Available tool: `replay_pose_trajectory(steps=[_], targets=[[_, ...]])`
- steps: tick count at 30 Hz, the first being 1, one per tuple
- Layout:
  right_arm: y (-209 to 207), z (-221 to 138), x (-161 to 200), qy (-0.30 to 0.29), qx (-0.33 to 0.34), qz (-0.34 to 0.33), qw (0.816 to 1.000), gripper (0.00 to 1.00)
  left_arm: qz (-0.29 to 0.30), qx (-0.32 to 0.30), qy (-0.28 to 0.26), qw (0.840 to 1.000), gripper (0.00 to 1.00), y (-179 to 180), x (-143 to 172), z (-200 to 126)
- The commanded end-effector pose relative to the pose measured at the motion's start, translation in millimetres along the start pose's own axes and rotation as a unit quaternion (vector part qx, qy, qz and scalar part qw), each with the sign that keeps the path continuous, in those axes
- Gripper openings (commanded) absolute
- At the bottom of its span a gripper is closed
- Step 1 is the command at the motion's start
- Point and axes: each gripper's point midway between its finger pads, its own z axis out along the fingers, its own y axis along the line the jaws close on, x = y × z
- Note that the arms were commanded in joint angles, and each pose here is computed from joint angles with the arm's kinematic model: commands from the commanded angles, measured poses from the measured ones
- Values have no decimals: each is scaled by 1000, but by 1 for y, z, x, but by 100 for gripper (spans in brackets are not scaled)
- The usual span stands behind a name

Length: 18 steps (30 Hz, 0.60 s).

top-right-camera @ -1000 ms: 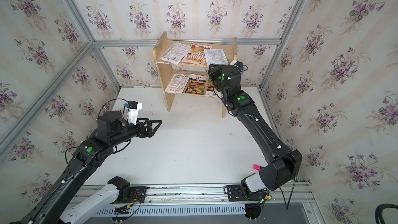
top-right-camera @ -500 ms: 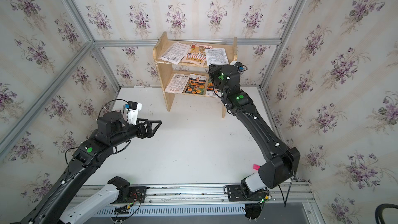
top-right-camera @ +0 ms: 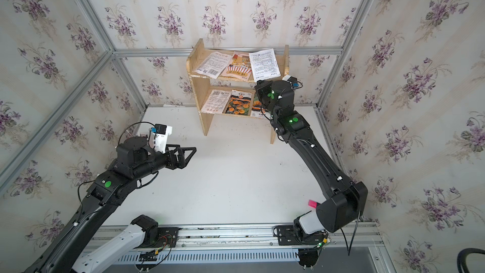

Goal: Take the seed bag off the shelf
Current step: Pick up the seed packet from the shelf.

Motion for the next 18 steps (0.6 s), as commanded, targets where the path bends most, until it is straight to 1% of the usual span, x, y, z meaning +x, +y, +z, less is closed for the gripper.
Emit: replay_pose_trajectory(steps=[1, 7, 10, 12, 15, 16, 18], targets=[[9, -5, -6, -13, -17, 0, 1000, 1, 3, 1, -7, 1000, 100, -1, -3, -1], [11, -14, -4, -7, -29, -3, 1000, 0, -3, 8, -10, 1000, 100, -4, -6, -2], [11, -20, -6, -10, -31, -10, 999, 0, -16, 27, -17, 999, 100, -10, -10, 1], [12, -25, -7, -14, -31, -14, 999, 0, -24, 51, -14, 998, 100, -19, -12, 3], [14, -28, -10, -18, -33, -23, 999, 0, -29, 60, -14, 998, 100, -23, -15, 4], [16, -28, -10, -19, -34, -25, 999, 1, -29, 61, -14, 998, 100, -24, -16, 4], [18, -28, -12, -19, -35, -26, 999, 9, -29, 60, -15, 998, 100, -24, -17, 4]])
